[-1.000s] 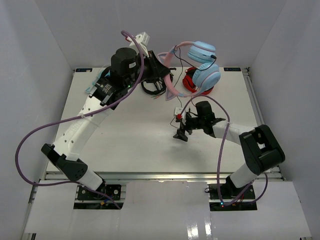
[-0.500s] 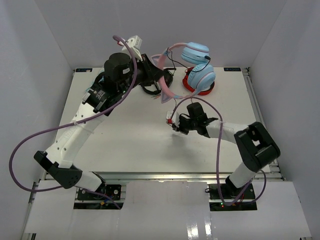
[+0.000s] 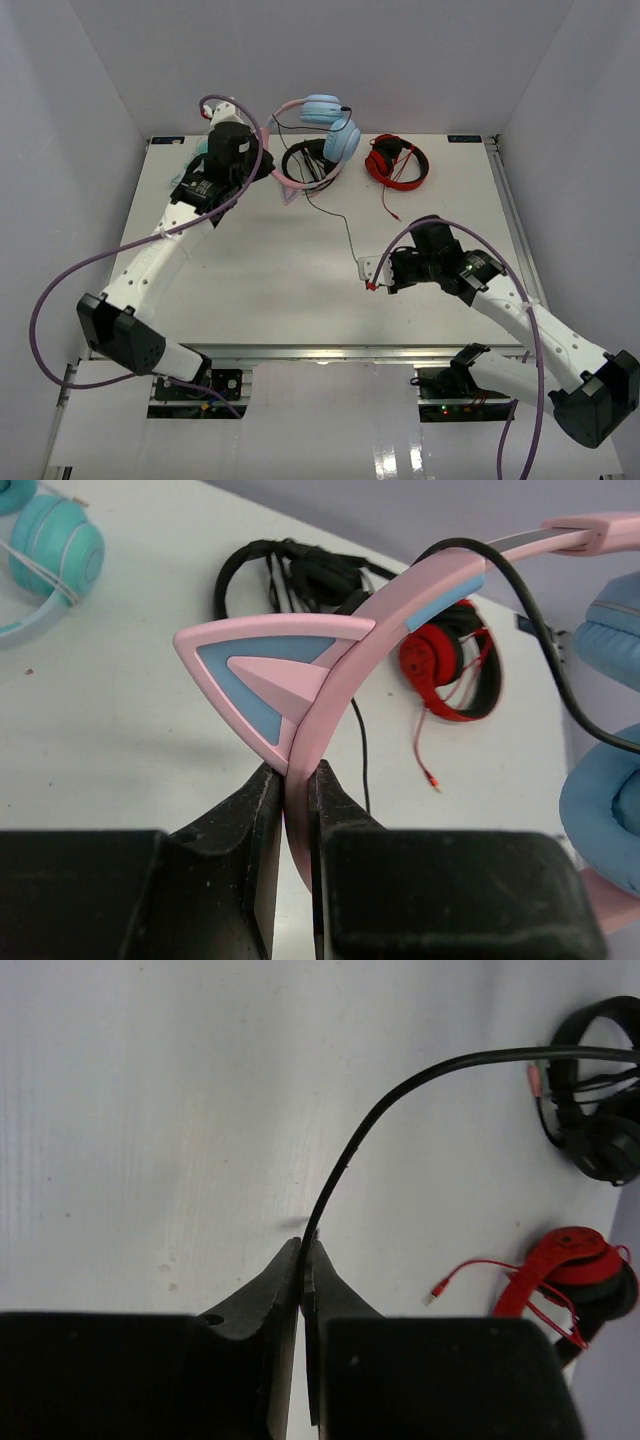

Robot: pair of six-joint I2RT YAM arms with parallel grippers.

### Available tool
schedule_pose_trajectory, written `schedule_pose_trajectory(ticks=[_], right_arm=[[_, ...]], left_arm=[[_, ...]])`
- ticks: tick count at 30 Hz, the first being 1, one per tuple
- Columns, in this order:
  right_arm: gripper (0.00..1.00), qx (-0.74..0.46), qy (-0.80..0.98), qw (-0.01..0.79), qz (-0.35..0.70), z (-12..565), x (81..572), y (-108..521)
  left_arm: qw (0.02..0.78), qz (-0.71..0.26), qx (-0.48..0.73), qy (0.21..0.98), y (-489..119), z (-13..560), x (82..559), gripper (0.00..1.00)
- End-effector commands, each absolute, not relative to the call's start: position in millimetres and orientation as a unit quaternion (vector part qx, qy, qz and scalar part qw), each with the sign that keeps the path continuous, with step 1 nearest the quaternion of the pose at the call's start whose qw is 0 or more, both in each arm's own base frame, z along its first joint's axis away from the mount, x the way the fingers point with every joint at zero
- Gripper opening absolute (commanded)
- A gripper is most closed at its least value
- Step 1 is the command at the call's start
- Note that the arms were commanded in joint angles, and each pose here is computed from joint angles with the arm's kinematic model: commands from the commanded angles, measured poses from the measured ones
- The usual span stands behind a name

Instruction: Wrap the headphones

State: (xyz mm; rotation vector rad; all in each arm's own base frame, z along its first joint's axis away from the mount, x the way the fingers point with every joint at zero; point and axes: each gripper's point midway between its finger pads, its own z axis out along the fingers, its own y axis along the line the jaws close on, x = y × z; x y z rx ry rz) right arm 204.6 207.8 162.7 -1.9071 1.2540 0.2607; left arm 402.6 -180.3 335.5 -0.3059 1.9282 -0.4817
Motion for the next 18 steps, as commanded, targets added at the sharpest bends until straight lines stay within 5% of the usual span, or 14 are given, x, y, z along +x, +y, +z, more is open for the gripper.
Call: schedule_pose_trajectory(ticks=[1, 10, 18], right_arm=[[0.08, -0.748, 0.51, 0.422, 0.056, 224, 224, 196], [0.08, -0.688, 0.479, 0.545, 0.007, 354, 266, 214], [0.08, -0.667, 0.495, 0.555, -0.041, 348, 296, 212]], left_arm=[[0.55, -0.183, -0.14, 0.803, -185, 317, 432, 0.0], [0.478, -0.113, -0.048, 0.87, -219, 212, 439, 0.0], [0.429, -0.133, 0.07, 0.891, -293, 164, 413, 0.0]])
